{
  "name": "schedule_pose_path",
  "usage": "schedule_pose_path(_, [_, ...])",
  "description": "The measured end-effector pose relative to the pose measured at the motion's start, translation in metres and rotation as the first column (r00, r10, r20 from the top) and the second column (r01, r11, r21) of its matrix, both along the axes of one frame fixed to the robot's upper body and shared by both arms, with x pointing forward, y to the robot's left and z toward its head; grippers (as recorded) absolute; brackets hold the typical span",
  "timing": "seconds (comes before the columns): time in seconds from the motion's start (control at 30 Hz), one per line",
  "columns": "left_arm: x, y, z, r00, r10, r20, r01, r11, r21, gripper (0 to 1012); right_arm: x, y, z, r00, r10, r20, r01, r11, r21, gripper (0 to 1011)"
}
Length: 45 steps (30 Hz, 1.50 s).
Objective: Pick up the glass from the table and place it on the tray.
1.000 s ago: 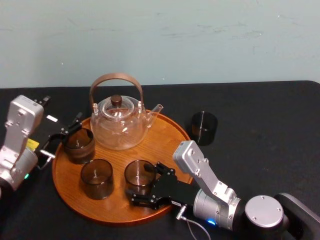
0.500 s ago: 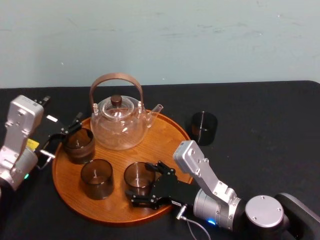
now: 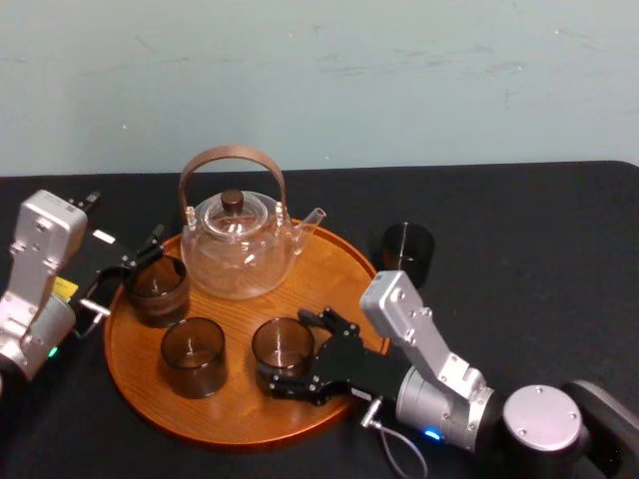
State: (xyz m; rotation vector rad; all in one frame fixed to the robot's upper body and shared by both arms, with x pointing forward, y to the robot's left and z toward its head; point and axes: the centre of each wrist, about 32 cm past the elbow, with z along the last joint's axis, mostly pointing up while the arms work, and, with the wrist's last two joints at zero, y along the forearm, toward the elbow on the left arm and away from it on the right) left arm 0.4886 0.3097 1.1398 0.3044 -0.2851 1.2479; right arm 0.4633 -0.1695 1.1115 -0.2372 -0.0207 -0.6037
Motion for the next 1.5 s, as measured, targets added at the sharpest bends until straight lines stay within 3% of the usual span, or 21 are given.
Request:
schedule_pose_path(0.47, [0.0, 0.0, 0.0, 1.0, 0.0, 0.0, 0.0, 1.0, 0.0, 1001, -0.01, -0.016, 0.031, 0.992, -0.001, 0.125, -0.008, 0.997, 0.071, 1002])
schedule_pose_path(0.9, [0.0, 0.0, 0.0, 1.0, 0.0, 0.0, 0.0, 1.0, 0.0, 1002, -0.018, -0.036, 0.044, 0.986, -0.046, 0.16, 0.025, 0.991, 0.128, 1002])
schedule_pose_path(1.2, [0.0, 0.0, 0.0, 1.0, 0.0, 0.0, 0.0, 1.0, 0.0, 1001, -0.023, -0.068, 0.048, 0.975, -0.168, 0.144, 0.143, 0.975, 0.171, 1002])
schedule_pose_path(1.5, [0.0, 0.0, 0.0, 1.0, 0.0, 0.0, 0.0, 1.0, 0.0, 1001, -0.028, -0.101, 0.043, 0.946, -0.302, 0.116, 0.285, 0.948, 0.139, 1002])
